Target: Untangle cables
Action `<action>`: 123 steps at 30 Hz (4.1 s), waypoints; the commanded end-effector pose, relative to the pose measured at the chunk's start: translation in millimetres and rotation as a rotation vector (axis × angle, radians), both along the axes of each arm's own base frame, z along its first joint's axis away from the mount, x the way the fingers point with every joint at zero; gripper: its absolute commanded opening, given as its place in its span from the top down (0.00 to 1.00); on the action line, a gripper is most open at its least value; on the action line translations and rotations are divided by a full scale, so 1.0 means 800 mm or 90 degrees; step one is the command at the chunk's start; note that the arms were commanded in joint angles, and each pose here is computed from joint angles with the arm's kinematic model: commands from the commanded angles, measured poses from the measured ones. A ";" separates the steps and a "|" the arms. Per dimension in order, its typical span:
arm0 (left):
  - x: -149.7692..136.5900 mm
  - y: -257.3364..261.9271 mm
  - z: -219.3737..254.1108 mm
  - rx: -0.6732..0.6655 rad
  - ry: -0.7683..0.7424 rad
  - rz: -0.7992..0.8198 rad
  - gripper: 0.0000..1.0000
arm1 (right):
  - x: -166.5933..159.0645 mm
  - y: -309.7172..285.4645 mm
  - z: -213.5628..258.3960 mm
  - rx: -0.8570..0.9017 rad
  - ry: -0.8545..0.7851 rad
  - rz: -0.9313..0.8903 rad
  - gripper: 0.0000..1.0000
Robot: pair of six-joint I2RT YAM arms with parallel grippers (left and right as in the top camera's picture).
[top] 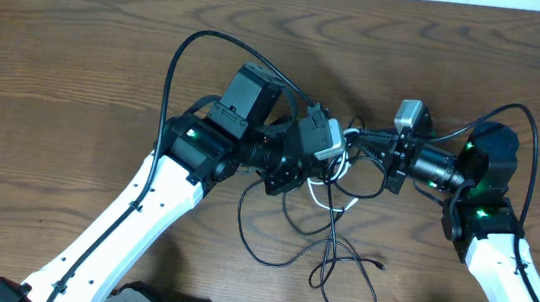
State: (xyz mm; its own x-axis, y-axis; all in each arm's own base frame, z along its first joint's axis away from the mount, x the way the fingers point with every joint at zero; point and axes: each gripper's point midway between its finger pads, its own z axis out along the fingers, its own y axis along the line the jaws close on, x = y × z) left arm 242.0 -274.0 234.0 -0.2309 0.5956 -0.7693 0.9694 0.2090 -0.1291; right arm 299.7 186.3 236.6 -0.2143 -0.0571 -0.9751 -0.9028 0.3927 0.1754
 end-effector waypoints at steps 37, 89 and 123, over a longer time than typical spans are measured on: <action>0.032 0.079 0.036 0.110 -0.111 0.249 0.10 | 0.029 -0.053 -0.012 0.036 0.121 -0.115 0.99; -0.003 0.012 -0.033 0.068 0.062 0.029 0.93 | -0.002 -0.033 0.037 0.085 0.042 0.019 0.99; 0.123 0.313 -0.069 0.241 0.157 1.039 0.93 | -0.001 -0.034 0.036 0.084 0.042 0.016 0.99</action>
